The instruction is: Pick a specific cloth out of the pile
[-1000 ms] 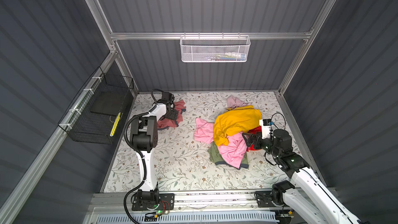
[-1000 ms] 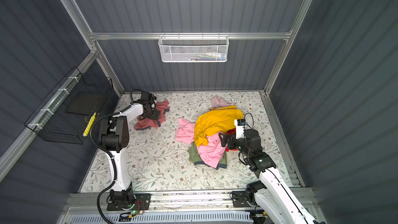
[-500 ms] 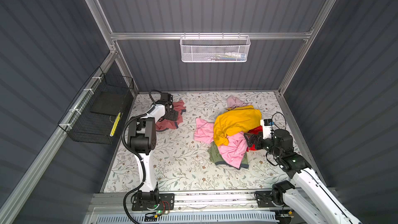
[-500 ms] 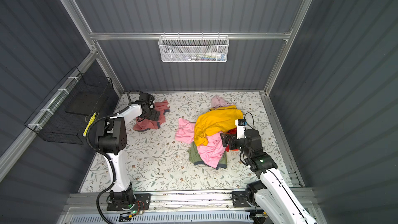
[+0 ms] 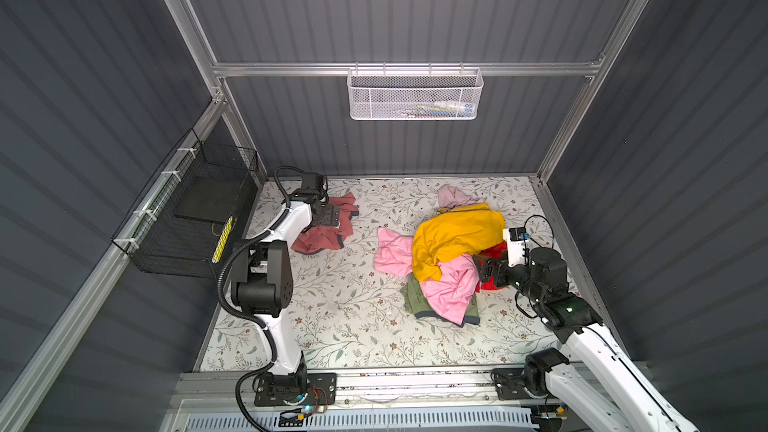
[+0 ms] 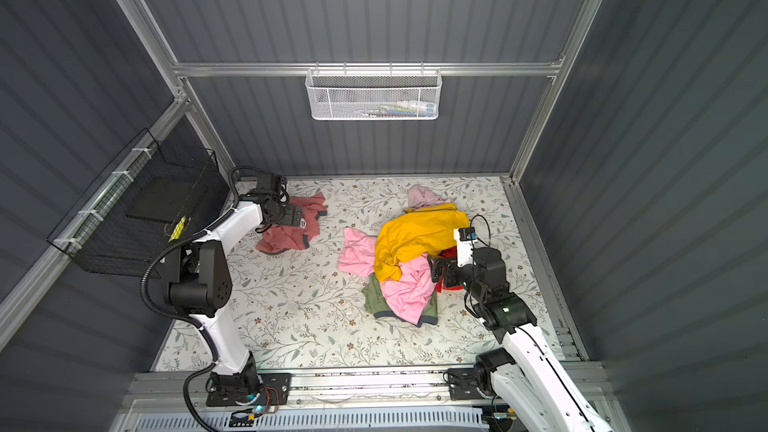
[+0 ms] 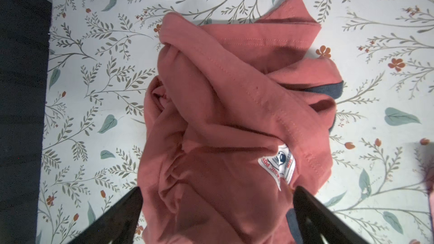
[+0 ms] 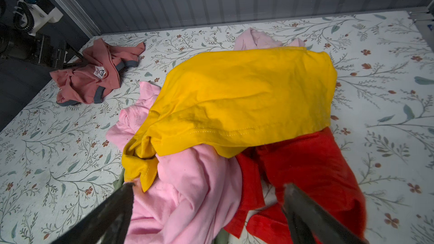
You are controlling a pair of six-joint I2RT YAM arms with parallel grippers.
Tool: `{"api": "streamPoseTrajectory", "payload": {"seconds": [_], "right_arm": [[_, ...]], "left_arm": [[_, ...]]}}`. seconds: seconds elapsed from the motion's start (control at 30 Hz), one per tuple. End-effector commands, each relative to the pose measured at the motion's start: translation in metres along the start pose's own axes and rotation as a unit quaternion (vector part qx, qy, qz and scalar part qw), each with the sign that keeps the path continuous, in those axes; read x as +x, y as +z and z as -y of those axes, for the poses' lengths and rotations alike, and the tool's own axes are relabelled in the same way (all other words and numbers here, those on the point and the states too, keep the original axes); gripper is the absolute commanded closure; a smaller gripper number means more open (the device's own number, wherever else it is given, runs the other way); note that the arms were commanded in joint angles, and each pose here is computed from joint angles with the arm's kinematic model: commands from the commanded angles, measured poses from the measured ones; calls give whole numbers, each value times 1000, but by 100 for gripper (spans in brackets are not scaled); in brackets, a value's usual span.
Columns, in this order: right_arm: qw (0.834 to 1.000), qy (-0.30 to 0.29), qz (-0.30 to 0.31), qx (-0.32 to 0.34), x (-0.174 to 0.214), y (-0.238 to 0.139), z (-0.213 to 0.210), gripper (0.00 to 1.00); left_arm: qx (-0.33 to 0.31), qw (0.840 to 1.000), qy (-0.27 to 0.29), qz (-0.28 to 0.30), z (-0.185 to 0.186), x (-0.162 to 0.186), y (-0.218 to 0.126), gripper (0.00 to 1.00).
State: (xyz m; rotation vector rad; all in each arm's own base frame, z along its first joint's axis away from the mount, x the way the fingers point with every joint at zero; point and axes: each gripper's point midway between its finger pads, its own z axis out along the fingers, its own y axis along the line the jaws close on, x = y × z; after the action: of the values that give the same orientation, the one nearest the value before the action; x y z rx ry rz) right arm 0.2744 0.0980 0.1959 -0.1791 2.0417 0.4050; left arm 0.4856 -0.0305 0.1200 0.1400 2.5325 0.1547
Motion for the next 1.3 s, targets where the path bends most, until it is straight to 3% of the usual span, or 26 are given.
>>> {"api": "streamPoseTrajectory", "payload": {"seconds": [0.0,0.17,0.4,0.97,1.27], "right_arm": [[999,-30,24,9,-18,-5,2,1],[998,-45,40,19,-25,-2,8,1],[995,-69,63,44,-29,0,21,1],[983,-78,133,103,-27,8,64,1],[972,-80,151,161,-16,18,97,1]], "left_arm": [[20,999,-29,24,5,-4,-20,0],[59,994,-82,51,20,13,-33,0],[38,984,-131,118,15,26,-58,0],[-28,969,-146,199,1,57,-103,0],[-49,967,-144,204,-6,67,-107,0]]}}
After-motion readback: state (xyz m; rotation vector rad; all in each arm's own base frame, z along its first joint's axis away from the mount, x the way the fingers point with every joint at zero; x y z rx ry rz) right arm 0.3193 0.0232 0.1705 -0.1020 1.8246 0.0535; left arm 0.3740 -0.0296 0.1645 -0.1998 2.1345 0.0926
